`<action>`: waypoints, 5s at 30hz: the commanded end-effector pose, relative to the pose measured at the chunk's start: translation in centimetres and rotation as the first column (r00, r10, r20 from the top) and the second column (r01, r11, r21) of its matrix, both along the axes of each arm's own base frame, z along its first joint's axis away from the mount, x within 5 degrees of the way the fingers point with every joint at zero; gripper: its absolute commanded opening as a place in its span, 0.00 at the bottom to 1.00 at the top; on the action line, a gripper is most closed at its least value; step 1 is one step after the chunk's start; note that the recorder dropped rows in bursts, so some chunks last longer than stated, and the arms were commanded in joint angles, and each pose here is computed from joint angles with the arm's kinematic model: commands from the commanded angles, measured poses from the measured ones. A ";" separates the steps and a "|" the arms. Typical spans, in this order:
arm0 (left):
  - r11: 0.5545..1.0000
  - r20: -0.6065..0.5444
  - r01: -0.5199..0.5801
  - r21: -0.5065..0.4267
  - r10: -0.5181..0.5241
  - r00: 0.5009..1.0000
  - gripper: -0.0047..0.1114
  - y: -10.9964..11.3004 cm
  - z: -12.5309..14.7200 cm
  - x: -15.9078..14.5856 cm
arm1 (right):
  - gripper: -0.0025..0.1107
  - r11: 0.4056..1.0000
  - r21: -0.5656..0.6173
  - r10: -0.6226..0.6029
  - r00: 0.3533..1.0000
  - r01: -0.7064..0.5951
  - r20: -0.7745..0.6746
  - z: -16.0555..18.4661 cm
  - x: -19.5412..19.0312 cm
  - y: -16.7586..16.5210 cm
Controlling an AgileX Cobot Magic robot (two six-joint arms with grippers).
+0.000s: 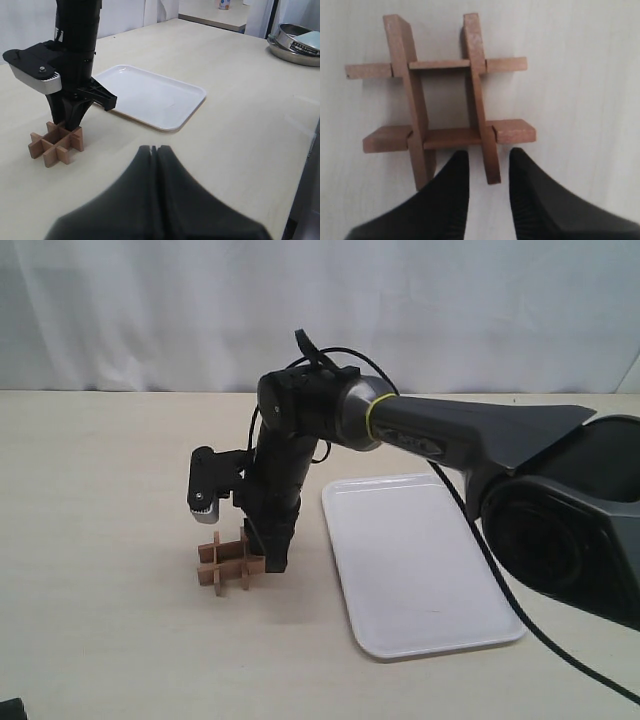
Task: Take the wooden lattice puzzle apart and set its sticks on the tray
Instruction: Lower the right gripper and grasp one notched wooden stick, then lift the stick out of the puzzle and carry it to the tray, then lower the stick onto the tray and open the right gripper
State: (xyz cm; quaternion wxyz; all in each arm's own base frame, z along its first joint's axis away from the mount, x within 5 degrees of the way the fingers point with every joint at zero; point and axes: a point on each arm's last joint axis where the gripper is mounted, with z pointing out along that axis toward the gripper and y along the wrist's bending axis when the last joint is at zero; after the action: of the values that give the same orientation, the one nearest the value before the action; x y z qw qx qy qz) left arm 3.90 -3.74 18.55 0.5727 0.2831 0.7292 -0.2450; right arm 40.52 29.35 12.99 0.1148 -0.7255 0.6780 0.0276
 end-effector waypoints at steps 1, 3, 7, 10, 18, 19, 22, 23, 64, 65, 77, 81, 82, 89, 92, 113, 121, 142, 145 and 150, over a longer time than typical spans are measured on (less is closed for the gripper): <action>1.000 -0.001 0.003 -0.008 -0.003 1.000 0.04 0.0 0.0 0.0 | 0.11 1.000 -0.003 0.006 1.000 -0.006 -0.012 0.0 -0.1 0.0; 1.000 -0.001 0.003 -0.008 -0.003 1.000 0.04 0.0 0.0 0.0 | 0.06 1.000 -0.007 0.005 1.000 -0.006 -0.018 0.0 -0.1 0.0; 1.000 -0.001 0.003 -0.008 -0.003 1.000 0.04 0.0 0.0 0.0 | 0.06 1.000 -0.018 0.008 0.999 -0.008 -0.037 -0.1 -0.3 -0.1; 1.000 -0.001 0.003 -0.008 -0.003 1.000 0.04 0.0 0.0 0.0 | 0.06 1.000 -0.024 0.008 0.999 -0.009 -0.046 0.1 -0.4 -0.2; 1.000 -0.001 0.003 -0.008 -0.003 1.000 0.04 0.0 0.0 0.0 | 0.06 0.998 -0.052 -0.040 0.995 0.035 -0.094 0.0 -0.8 -0.5; 1.000 -0.001 0.003 -0.008 -0.003 1.000 0.04 0.0 0.0 0.0 | 0.06 0.997 -0.060 -0.049 0.994 0.043 -0.099 0.0 -0.7 -0.6; 1.000 -0.001 0.003 -0.008 -0.003 1.000 0.04 0.0 0.0 0.0 | 0.06 0.996 -0.085 -0.053 0.990 0.042 -0.130 0.0 -1.0 -0.8; 1.000 -0.001 0.003 -0.008 -0.003 1.000 0.04 0.0 0.0 0.0 | 0.06 0.995 -0.091 -0.052 0.989 0.040 -0.139 0.0 -1.1 -0.9; 1.000 -0.001 0.003 -0.008 -0.003 1.000 0.04 0.0 0.0 0.0 | 0.06 0.946 -0.150 -0.304 0.948 0.289 -0.096 1.7 0.7 -4.3; 1.000 -0.001 0.003 -0.008 -0.003 1.000 0.04 0.0 0.0 0.0 | 0.06 0.947 -0.136 -0.307 0.947 0.292 -0.101 2.1 0.7 -4.2; 1.000 -0.001 0.003 -0.008 -0.003 1.000 0.04 0.0 0.0 0.0 | 0.06 0.952 -0.059 -0.304 0.950 0.301 -0.068 5.9 0.2 -4.2; 1.000 -0.001 0.003 -0.008 -0.003 1.000 0.04 0.0 0.0 0.0 | 0.06 0.945 -0.054 -0.325 0.945 0.323 -0.040 7.0 0.4 -4.9; 1.000 -0.001 0.003 -0.008 -0.003 1.000 0.04 0.0 0.0 0.0 | 0.06 0.943 -0.050 -0.331 0.943 0.329 -0.035 7.3 0.6 -5.2; 1.000 -0.001 0.003 -0.008 -0.003 1.000 0.04 0.0 0.0 0.0 | 0.06 0.894 -0.040 -0.448 0.894 0.446 -0.036 7.8 2.2 -8.6; 1.000 -0.001 0.003 -0.008 -0.003 1.000 0.04 0.0 0.0 0.0 | 0.06 0.865 -0.035 -0.502 0.864 0.501 -0.047 7.7 3.0 -10.2; 1.000 -0.001 0.003 -0.008 -0.003 1.000 0.04 0.0 0.0 0.0 | 0.06 0.677 -0.131 -0.736 0.666 0.724 -0.120 4.7 4.2 -18.5; 1.000 -0.001 0.003 -0.008 -0.003 1.000 0.04 0.0 0.0 0.0 | 0.06 0.677 -0.145 -0.735 0.674 0.721 -0.082 3.2 4.0 -18.9; 1.000 -0.001 0.003 -0.008 -0.003 1.000 0.04 0.0 0.0 0.0 | 0.06 0.473 -0.170 -0.881 0.470 0.864 -0.063 0.4 4.8 -21.3; 1.000 -0.001 0.003 -0.008 -0.003 1.000 0.04 0.0 0.0 0.0 | 0.06 0.473 -0.170 -0.881 0.470 0.864 -0.063 0.4 4.8 -21.3; 1.000 -0.001 0.003 -0.008 -0.003 1.000 0.04 0.0 0.0 0.0 | 0.06 0.473 -0.170 -0.881 0.470 0.864 -0.063 0.4 4.8 -21.3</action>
State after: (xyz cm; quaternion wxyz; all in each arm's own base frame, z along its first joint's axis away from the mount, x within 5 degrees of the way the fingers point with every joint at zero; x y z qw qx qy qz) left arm 3.90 -3.75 18.57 0.5735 0.2829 0.7286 -0.2454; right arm 45.33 8.21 13.37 0.0202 -0.2816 0.9591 -0.0192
